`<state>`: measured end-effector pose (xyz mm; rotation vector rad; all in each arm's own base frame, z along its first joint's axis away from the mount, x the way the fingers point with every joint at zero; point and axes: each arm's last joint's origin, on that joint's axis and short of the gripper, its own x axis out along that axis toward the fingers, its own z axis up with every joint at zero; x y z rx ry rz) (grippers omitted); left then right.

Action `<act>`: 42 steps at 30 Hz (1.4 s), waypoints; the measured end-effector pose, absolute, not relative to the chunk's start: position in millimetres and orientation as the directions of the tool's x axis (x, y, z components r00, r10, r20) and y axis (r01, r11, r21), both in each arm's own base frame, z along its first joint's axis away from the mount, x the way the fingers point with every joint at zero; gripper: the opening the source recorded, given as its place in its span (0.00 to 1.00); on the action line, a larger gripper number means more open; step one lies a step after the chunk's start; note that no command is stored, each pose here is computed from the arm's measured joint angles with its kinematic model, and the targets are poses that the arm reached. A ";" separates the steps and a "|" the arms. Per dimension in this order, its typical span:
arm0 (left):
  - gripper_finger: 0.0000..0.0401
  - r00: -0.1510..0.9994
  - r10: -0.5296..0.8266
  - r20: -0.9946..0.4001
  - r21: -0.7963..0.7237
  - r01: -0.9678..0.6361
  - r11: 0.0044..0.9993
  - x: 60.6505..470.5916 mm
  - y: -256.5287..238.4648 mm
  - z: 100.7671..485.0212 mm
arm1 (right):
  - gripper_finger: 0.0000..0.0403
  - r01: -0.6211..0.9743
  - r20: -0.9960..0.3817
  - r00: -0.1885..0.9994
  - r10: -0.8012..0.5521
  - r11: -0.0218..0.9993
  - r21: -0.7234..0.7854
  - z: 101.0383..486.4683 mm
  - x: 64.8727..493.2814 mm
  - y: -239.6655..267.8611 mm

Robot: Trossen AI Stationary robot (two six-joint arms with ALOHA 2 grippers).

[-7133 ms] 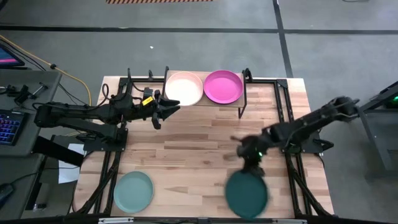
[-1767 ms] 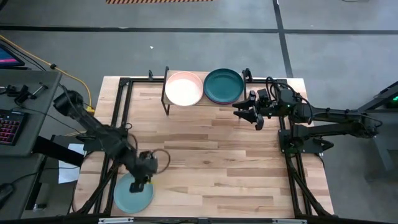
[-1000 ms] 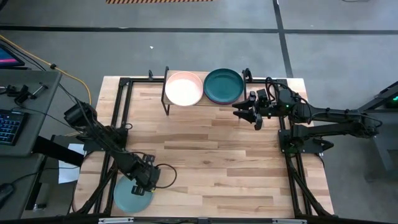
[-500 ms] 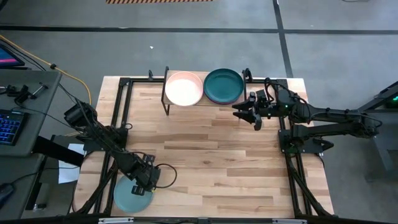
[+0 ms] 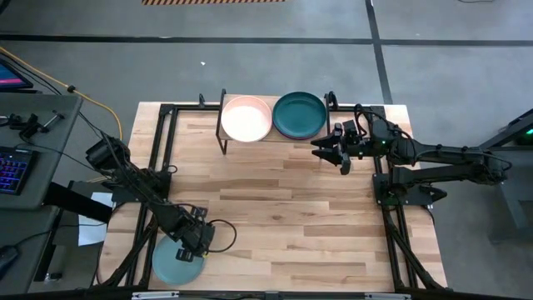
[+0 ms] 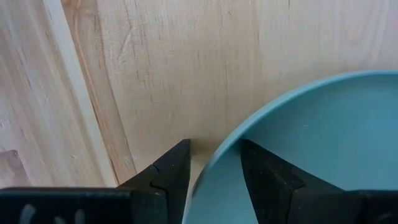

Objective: Place and stack plates onto a shelf
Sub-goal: Stack the blue plate on top of the peach plate on the shelf

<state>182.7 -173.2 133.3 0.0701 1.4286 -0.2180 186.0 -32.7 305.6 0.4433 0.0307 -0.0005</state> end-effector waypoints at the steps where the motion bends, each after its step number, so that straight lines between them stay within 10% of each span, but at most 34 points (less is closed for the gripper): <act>1: 0.33 0.126 -0.108 -0.986 -0.082 0.191 0.978 182.7 -173.2 133.3 | 0.47 0.007 -0.030 1.000 0.006 0.903 0.429 305.6 186.0 -32.7; 15: 0.32 0.121 -0.111 -0.986 -0.084 0.209 0.974 182.6 -173.3 133.0 | 0.47 0.007 -0.030 1.000 0.006 0.903 0.429 305.6 186.0 -32.8; 24: 0.03 0.092 -0.151 -0.984 -0.132 0.190 0.973 189.0 -166.9 133.3 | 0.47 0.009 -0.034 0.999 0.006 0.903 0.430 305.2 186.0 -32.8; 31: 0.01 0.058 -0.287 -0.956 -0.282 0.088 0.956 197.7 -141.2 159.5 | 0.47 0.009 -0.034 0.999 0.007 0.898 0.440 305.2 186.0 -32.8; 35: 0.01 0.181 -0.326 -0.928 -0.324 0.040 0.945 201.9 -111.8 211.0 | 0.47 0.007 -0.036 0.999 0.010 0.898 0.440 305.0 186.0 -32.7; 42: 0.00 0.577 -0.007 -0.817 -0.329 -0.455 0.827 220.1 -17.6 304.8 | 0.47 0.009 -0.041 0.999 0.010 0.898 0.440 304.5 186.0 -32.7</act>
